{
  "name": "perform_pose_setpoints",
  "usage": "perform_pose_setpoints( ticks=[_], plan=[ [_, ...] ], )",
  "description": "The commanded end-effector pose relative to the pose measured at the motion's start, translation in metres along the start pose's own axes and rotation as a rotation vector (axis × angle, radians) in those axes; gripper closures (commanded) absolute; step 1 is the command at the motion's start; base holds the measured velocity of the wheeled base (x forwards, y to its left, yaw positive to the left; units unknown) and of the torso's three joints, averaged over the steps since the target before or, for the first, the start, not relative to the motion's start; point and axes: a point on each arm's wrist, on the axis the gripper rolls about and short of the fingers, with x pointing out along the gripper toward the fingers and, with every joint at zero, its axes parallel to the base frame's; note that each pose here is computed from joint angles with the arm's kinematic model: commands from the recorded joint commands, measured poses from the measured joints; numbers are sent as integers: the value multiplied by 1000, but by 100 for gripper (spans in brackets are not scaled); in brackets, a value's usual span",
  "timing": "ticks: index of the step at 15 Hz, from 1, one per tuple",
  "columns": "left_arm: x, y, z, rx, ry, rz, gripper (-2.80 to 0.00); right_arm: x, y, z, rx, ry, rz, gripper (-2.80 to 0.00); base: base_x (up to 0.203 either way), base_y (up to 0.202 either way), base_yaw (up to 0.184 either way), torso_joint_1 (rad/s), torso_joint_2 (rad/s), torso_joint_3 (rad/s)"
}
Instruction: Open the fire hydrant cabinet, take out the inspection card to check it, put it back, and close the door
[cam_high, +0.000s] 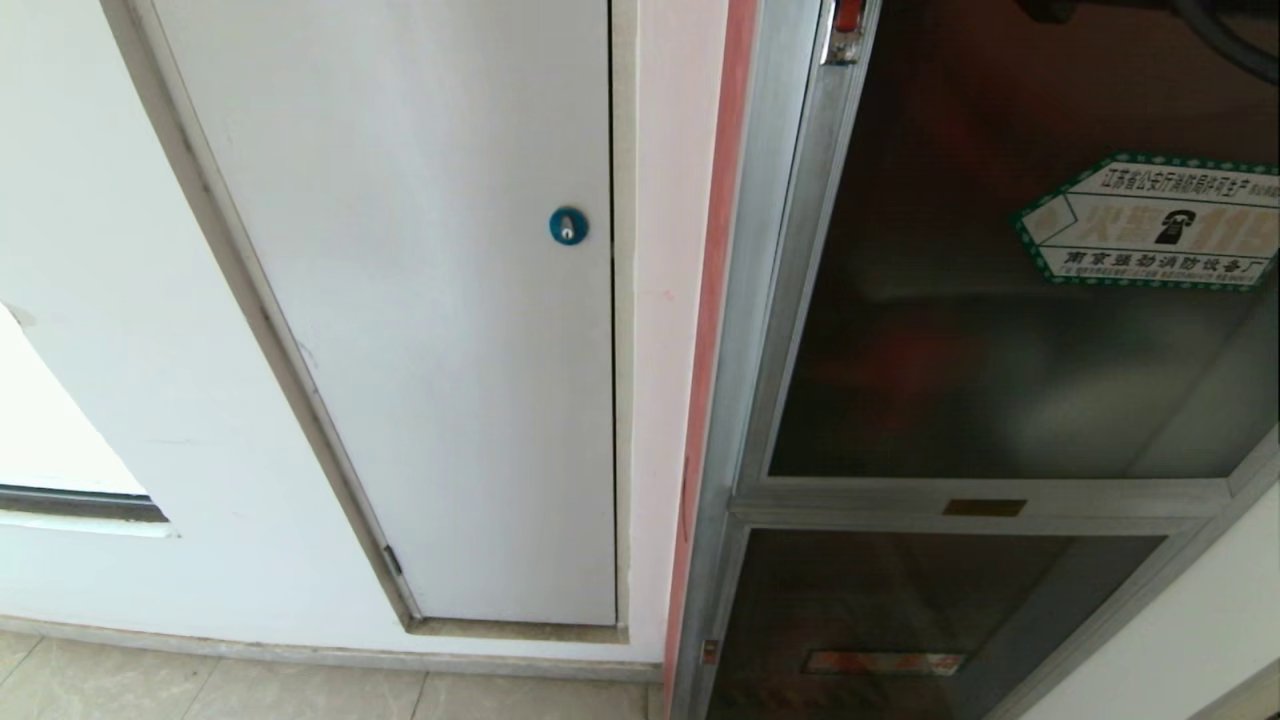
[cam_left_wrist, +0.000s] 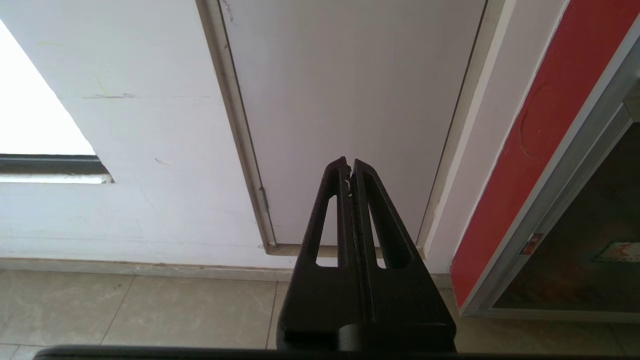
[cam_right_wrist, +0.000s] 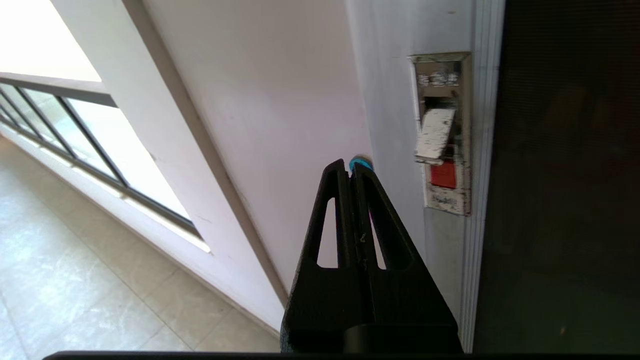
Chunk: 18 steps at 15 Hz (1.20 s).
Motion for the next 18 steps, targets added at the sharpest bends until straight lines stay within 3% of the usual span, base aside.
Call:
perform_pose_setpoints(
  ticks=[1, 5, 18],
  plan=[
    [1, 0, -4, 0, 14, 0, 0, 3, -11, -1, 24, 10, -2, 0, 0, 0, 0, 0, 0, 0],
    [1, 0, -4, 0, 14, 0, 0, 11, -25, -6, 38, 27, -18, 0, 0, 0, 0, 0, 0, 0],
    [1, 0, -4, 0, 14, 0, 0, 24, -30, -9, 29, -14, 22, 0, 0, 0, 0, 0, 0, 0]
  ],
)
